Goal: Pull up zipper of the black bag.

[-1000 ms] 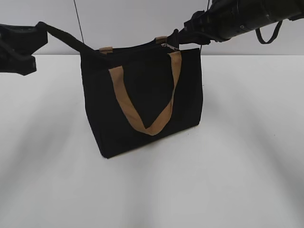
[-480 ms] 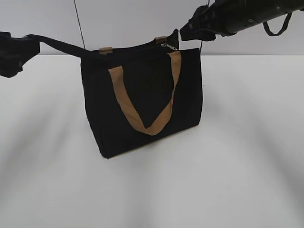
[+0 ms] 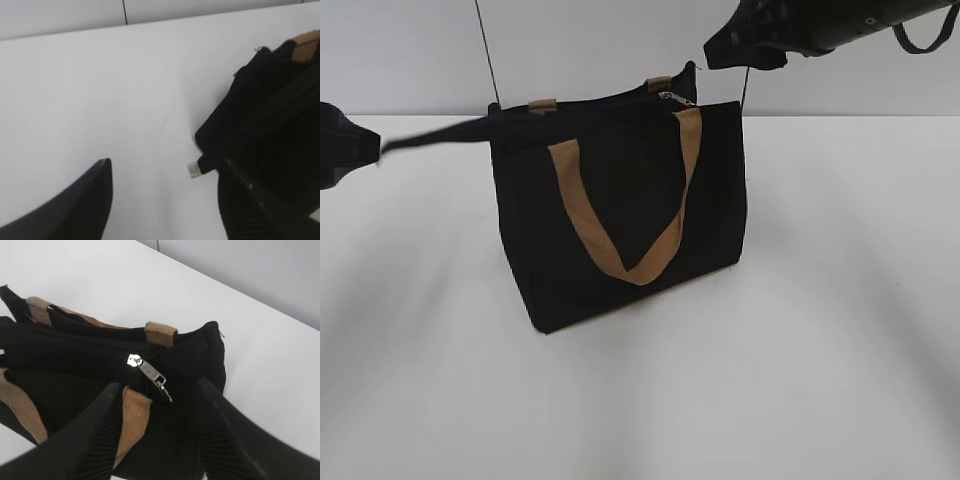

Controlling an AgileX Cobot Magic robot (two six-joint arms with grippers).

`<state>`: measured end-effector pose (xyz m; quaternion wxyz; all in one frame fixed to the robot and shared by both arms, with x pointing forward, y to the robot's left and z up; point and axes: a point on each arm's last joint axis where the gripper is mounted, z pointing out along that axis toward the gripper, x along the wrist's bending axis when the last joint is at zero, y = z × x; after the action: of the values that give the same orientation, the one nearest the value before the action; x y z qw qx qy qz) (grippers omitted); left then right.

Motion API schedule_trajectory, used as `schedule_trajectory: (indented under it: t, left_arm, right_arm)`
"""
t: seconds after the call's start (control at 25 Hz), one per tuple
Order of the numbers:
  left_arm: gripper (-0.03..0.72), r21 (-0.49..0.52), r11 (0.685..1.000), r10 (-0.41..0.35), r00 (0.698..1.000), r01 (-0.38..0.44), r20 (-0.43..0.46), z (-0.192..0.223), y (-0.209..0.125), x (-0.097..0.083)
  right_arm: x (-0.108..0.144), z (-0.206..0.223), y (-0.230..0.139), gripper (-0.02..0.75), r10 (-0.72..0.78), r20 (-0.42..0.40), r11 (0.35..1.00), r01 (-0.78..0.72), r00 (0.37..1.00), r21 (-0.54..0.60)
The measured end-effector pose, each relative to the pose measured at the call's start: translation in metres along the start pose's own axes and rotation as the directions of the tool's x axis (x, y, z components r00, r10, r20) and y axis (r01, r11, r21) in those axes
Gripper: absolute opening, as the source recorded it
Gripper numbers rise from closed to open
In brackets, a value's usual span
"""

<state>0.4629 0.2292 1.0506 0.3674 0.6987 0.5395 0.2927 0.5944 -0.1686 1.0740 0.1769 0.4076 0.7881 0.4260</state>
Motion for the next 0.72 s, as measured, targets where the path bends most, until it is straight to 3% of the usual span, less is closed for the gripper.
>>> schedule_trajectory:
  t: [0.16, 0.32, 0.6, 0.72]
  left_arm:
    - [0.494, 0.139, 0.986, -0.089, 0.996, 0.091, -0.021, -0.010, 0.010, -0.003]
    - [0.494, 0.286, 0.947, -0.150, 0.989, 0.148, -0.014, -0.023, 0.016, -0.007]
    - [0.494, 0.423, 0.894, -0.140, 0.989, 0.146, -0.045, -0.036, 0.017, -0.006]
    - [0.494, 0.477, 0.867, -0.130, 0.990, 0.142, -0.059, -0.038, 0.012, -0.005]
  right_arm:
    - [0.002, 0.000, -0.004, 0.358, -0.033, -0.021, 0.999, 0.034, 0.999, 0.041]
    - [0.002, -0.001, -0.009, 0.358, -0.045, -0.028, 0.994, 0.047, 0.999, 0.094]
    - [0.003, -0.030, -0.009, 0.358, -0.010, 0.032, 0.982, 0.004, 0.999, 0.190]
    - [-0.004, -0.048, -0.017, 0.358, 0.100, 0.064, 0.955, -0.113, 0.993, 0.275]
